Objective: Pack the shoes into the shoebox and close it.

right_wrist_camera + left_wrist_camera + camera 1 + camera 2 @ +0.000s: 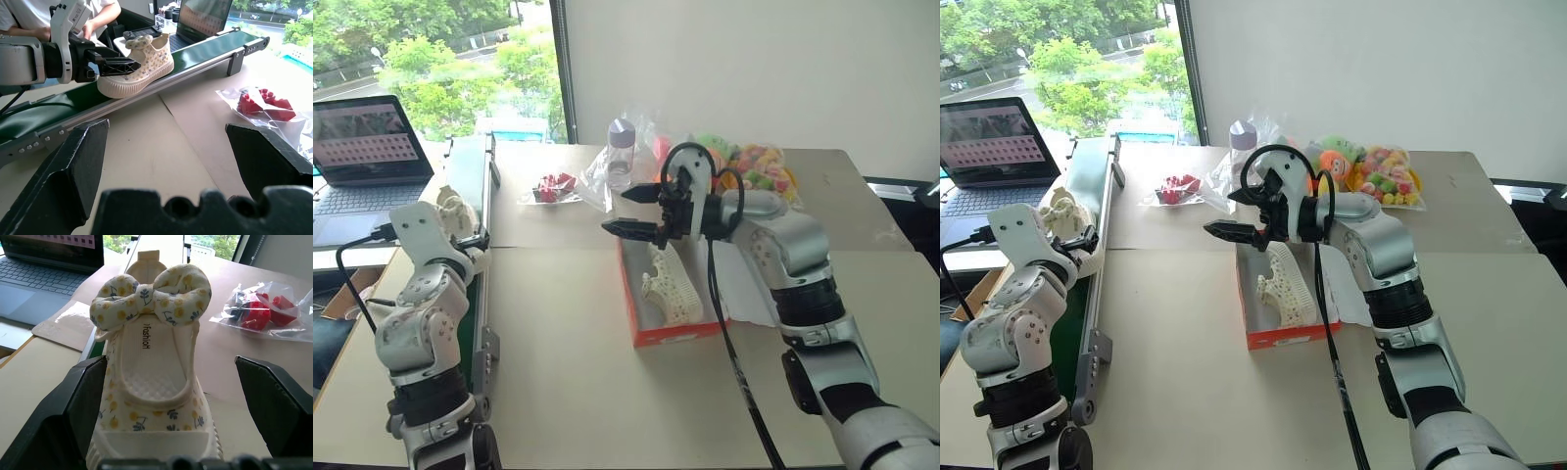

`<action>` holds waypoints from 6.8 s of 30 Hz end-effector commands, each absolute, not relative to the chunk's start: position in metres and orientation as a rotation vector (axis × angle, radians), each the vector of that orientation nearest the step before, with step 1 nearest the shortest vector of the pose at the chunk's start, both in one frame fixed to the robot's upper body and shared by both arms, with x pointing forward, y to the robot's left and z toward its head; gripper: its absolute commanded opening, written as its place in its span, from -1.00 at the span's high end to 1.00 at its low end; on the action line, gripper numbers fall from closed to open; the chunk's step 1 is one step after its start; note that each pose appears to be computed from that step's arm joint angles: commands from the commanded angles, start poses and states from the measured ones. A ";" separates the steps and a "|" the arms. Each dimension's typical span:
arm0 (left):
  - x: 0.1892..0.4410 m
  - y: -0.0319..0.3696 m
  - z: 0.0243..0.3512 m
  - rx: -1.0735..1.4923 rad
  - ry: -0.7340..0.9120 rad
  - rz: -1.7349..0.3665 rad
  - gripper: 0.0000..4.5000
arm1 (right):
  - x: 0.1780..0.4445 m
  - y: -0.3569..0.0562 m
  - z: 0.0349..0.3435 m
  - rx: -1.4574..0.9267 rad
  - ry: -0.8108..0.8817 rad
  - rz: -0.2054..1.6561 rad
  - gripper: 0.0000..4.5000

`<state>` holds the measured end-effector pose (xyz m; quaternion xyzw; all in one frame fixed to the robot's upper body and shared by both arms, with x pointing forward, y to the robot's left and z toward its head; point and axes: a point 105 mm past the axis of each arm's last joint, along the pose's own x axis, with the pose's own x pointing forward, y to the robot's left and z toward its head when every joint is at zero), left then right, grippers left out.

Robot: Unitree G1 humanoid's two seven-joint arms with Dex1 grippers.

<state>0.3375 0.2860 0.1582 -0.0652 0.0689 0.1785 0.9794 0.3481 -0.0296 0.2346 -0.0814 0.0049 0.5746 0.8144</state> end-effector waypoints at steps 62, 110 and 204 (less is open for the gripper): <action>0.369 0.067 0.327 -0.384 -0.368 -0.485 0.98 | 0.392 -0.079 0.339 0.725 -0.126 0.906 -1.00; 0.347 0.051 0.303 -0.340 -0.230 -0.676 -0.04 | 0.408 -0.094 0.346 0.565 -0.169 0.795 0.67; 0.337 0.106 0.255 -0.084 -0.081 -0.553 -0.08 | 0.412 -0.120 0.080 -0.589 0.605 0.870 -0.98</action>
